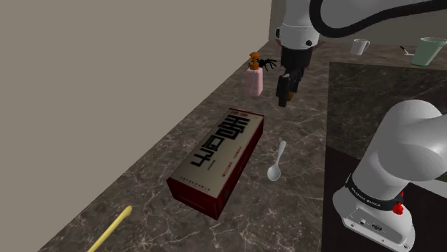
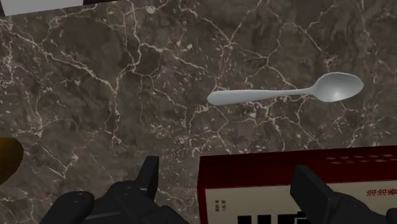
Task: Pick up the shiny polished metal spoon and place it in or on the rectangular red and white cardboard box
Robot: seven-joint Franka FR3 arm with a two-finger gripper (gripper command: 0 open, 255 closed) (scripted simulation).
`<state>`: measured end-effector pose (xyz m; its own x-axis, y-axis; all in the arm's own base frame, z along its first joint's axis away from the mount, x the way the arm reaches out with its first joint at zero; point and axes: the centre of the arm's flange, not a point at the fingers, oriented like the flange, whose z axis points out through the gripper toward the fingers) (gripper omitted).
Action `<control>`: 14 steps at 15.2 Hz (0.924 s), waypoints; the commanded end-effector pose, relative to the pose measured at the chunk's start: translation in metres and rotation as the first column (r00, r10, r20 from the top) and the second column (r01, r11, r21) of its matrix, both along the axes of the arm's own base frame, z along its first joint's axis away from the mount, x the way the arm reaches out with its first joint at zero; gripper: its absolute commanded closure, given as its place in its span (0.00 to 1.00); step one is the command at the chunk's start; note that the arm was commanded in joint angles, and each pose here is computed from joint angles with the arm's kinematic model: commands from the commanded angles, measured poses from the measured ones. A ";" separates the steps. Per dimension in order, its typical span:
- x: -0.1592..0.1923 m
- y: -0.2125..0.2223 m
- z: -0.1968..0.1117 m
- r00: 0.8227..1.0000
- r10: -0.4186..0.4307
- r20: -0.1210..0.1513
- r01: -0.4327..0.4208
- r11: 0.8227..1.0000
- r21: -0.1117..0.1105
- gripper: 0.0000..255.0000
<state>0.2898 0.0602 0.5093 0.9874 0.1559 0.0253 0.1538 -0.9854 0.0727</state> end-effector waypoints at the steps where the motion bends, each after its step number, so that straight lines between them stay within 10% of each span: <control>1: -0.007 0.017 -0.016 1.000 0.019 0.016 -0.019 1.000 0.008 0.00; 14: -0.069 0.130 -0.128 0.983 0.142 0.114 -0.148 0.988 0.052 0.00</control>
<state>0.2274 0.1829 0.3896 0.9491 0.2850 0.1344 0.2819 -0.9585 0.0414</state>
